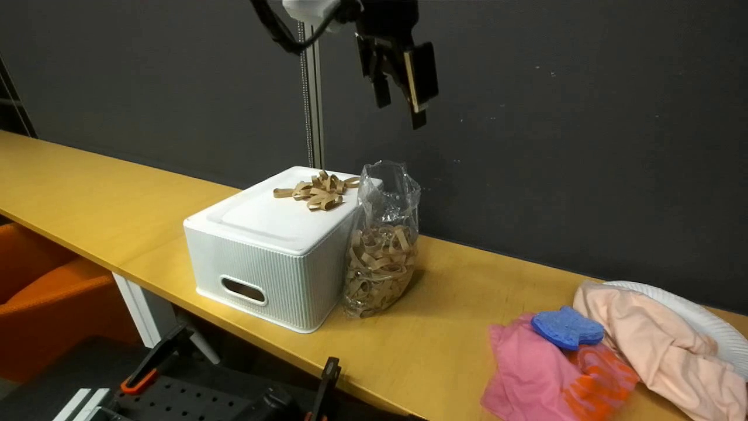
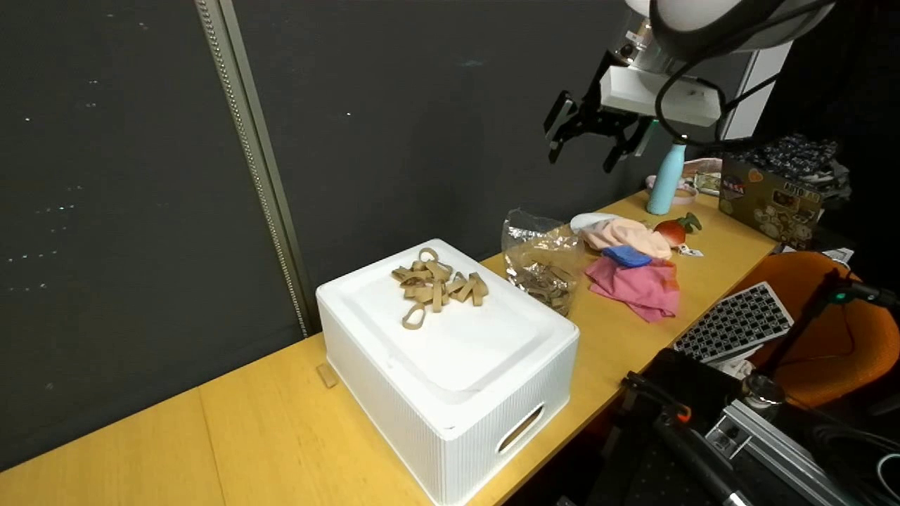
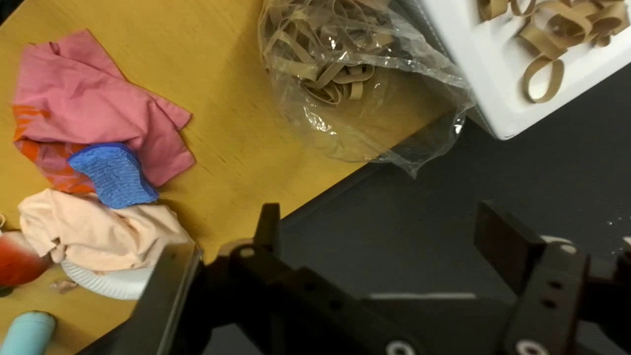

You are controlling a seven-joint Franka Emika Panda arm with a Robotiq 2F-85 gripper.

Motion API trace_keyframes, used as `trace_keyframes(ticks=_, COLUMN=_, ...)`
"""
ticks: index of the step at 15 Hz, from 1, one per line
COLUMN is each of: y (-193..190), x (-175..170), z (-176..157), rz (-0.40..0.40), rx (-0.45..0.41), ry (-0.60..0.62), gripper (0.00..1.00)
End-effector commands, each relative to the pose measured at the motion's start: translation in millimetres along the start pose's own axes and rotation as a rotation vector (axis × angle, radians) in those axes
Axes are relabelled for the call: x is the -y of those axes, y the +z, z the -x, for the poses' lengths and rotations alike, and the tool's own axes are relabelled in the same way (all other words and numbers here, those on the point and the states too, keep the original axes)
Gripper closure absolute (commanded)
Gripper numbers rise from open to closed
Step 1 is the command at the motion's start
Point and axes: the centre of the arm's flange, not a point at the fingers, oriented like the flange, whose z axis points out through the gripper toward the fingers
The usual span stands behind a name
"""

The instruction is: Remove some rubber bands from the plastic and put them on top of the white storage container.

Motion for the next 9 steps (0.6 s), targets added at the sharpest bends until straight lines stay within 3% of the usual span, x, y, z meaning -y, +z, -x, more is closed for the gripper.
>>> trace_keyframes(ticks=1, y=33, x=0, z=-14, rz=-0.028, rx=0.026, ry=0.050, gripper=0.00)
trace_keyframes(ticks=2, y=40, x=0, z=-13, rz=-0.032, rx=0.036, ry=0.060, gripper=0.00)
trace_keyframes(ticks=3, y=48, x=1, z=-11, rz=-0.036, rx=0.047, ry=0.069, gripper=0.25)
trace_keyframes(ticks=4, y=53, x=3, z=-10, rz=-0.041, rx=0.055, ry=0.073, gripper=0.26)
trace_keyframes(ticks=9, y=71, x=8, z=-7, rz=-0.049, rx=0.068, ry=0.085, gripper=0.65)
